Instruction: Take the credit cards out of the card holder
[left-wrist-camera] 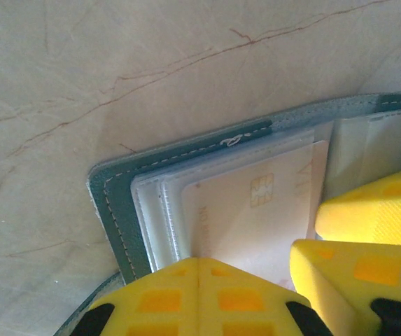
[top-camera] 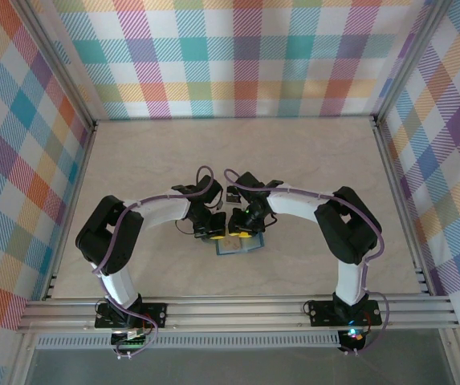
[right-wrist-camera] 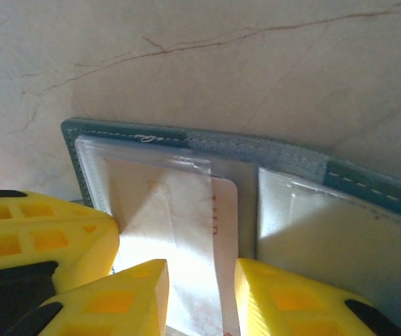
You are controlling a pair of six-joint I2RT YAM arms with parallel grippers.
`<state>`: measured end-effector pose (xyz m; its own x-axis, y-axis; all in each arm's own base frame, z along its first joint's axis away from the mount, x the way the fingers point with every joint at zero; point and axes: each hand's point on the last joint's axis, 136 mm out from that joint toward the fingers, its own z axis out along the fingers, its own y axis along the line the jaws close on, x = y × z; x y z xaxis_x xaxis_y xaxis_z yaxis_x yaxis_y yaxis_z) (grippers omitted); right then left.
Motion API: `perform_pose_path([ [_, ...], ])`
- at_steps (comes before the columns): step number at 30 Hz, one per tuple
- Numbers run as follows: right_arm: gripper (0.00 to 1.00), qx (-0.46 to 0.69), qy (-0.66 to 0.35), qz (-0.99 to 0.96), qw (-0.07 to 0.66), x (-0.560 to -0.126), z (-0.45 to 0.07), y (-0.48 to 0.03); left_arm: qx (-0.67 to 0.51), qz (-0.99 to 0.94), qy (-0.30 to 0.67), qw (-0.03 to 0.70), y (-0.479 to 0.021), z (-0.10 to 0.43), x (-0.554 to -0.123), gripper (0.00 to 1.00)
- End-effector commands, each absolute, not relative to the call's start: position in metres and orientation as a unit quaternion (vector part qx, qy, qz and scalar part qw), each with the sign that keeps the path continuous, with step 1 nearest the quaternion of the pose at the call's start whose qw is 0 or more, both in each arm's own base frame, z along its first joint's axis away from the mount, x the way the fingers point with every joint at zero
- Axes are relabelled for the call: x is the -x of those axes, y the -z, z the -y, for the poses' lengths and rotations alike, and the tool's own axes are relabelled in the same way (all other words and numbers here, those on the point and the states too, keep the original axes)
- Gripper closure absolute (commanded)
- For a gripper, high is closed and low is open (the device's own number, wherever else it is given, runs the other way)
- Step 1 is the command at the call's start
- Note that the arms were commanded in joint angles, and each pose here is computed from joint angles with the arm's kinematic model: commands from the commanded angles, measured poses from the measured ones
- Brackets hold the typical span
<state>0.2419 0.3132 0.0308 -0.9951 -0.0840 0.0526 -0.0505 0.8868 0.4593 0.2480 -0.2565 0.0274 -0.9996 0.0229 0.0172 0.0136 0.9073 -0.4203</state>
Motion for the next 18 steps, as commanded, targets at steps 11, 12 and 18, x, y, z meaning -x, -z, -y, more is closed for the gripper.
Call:
perform_pose_path([
  [11,0.68,-0.041,0.216,0.975,0.031,-0.237,-0.302,-0.033,0.010,0.983,-0.183,0.028,-0.017,0.243,-0.233,1.00],
  [12,0.68,-0.041,0.226,0.973,0.027,-0.237,-0.304,-0.037,0.009,0.983,-0.182,0.028,-0.016,0.242,-0.233,1.00],
  [18,0.69,-0.041,0.263,0.964,0.025,-0.235,-0.314,-0.050,0.010,0.983,-0.181,0.029,-0.016,0.242,-0.233,1.00],
])
